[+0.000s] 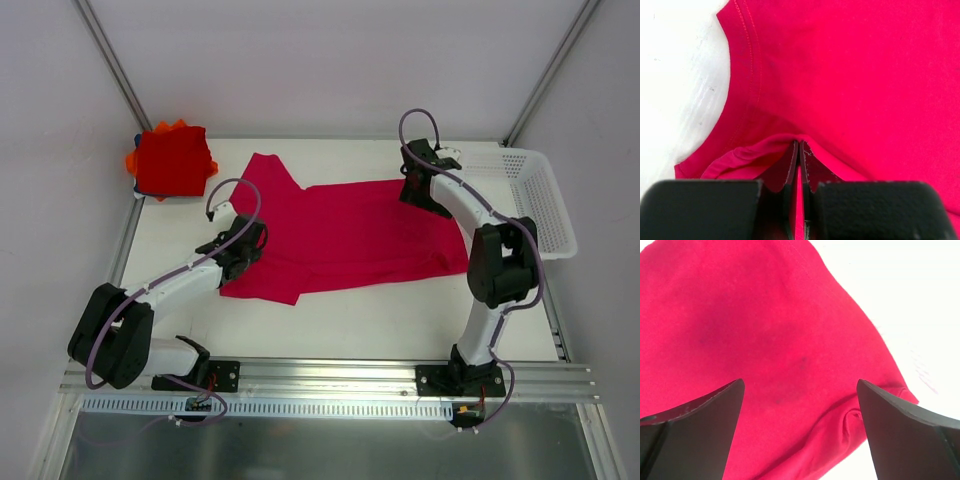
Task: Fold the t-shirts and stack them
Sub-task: Fold the tshirt
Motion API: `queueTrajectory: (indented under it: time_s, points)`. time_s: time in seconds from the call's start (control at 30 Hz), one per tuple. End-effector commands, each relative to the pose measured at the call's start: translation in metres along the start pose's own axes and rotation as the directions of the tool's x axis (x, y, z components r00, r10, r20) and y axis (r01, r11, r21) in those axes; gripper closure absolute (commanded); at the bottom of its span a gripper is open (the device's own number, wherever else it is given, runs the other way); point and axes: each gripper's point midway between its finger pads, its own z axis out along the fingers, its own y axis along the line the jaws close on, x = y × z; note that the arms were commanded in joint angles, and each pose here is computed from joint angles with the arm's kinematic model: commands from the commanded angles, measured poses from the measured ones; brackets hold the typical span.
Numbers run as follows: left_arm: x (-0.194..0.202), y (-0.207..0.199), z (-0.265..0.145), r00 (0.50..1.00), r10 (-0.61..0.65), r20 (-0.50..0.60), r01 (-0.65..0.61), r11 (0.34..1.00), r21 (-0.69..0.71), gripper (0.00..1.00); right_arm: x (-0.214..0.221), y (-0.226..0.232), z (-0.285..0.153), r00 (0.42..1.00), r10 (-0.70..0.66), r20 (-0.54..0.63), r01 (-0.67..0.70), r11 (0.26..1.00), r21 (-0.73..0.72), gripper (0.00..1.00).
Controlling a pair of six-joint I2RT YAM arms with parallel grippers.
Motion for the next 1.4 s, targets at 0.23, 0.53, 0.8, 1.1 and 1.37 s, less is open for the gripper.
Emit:
queueTrajectory:
  time_s: [0.23,0.53,0.8,1.1,1.37]
  points:
    - [-0.030,-0.001,-0.010,0.999,0.023,0.043,-0.026,0.998,0.059,0.01,0.062,-0.037,-0.055,0.998,-0.058,0.017,0.060,0.973,-0.222,0.01]
    - [-0.010,0.000,-0.056,0.996,-0.086,-0.025,0.090,0.962,0.258,0.01,0.114,-0.065,-0.095,0.996,-0.060,0.072,0.081,0.940,-0.332,0.01]
    - [0.061,0.033,-0.063,0.982,-0.054,-0.183,0.097,0.967,0.236,0.02,0.135,-0.069,-0.104,0.996,-0.051,0.071,0.074,0.929,-0.362,0.00]
    - [0.080,0.051,-0.056,0.981,-0.058,-0.187,0.094,0.977,0.190,0.05,0.152,-0.070,-0.105,0.996,-0.063,0.066,0.083,0.931,-0.356,0.01]
    - [0.074,0.047,-0.057,0.982,-0.068,-0.174,0.102,0.977,0.190,0.06,0.156,-0.079,-0.104,0.995,-0.062,0.073,0.083,0.935,-0.344,0.01]
